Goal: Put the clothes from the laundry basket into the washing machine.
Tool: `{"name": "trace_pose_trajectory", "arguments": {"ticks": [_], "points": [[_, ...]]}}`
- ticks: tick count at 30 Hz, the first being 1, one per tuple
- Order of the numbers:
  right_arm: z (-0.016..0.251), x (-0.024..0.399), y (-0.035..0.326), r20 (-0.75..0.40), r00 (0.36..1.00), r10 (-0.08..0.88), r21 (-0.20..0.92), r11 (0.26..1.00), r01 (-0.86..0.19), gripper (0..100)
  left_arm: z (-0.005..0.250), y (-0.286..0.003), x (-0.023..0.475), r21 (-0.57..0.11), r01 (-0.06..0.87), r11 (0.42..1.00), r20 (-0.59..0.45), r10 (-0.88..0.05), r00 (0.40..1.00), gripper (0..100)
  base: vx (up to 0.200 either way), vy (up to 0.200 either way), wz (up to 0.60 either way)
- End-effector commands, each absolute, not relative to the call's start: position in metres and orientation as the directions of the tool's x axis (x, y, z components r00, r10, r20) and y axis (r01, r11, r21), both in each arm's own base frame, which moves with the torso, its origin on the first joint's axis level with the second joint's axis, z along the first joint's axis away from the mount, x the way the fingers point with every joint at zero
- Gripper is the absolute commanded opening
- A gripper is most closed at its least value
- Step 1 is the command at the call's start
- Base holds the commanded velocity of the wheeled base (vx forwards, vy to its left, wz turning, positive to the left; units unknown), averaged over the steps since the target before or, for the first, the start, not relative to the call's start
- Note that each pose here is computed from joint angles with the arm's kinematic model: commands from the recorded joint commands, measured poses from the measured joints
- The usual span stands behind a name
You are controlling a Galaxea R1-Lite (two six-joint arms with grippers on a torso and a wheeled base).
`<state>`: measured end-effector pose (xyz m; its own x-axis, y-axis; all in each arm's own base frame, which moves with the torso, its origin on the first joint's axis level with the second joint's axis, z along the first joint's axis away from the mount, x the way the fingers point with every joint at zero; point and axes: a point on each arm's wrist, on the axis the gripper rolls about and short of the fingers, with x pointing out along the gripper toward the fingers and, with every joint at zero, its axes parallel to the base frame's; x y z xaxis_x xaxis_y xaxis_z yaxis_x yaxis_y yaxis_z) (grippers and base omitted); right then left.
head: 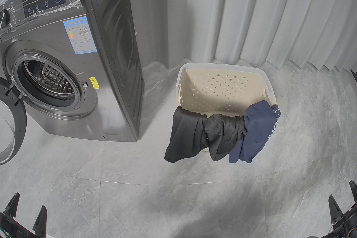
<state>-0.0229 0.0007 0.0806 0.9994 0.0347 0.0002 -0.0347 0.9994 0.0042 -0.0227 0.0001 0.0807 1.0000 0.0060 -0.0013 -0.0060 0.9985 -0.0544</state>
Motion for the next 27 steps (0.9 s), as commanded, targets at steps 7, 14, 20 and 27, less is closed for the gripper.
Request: {"name": "trace_pose_trajectory", "arguments": {"ticks": [7,14,20,27], "points": [[0.0753,-0.0228,0.0007,-0.002,0.999,0.035,0.005,0.999,-0.035,100,0.0759,0.0001,-0.0228,-0.055,-0.006,0.998,0.000,0.006,1.000,100,0.000,0.000,0.00],[0.0753,-0.0228,0.0007,-0.002,0.999,0.035,0.005,0.999,-0.035,100,0.0759,0.0001,-0.0228,-0.055,-0.006,0.998,0.000,0.006,1.000,100,0.000,-0.171,0.00],[0.0753,-0.0228,0.0007,-0.002,0.999,0.035,0.005,0.999,-0.035,100,0.0759,0.0001,-0.0228,-0.055,-0.006,0.998,0.000,0.006,1.000,100,0.000,-0.200,0.00],[0.0753,-0.0228,0.0007,-0.002,0.999,0.035,0.005,0.999,-0.035,100,0.0759,0.0001,-0.0228,-0.055,-0.006,0.998,0.000,0.006,1.000,100,0.000,-0.086,0.00]]}}
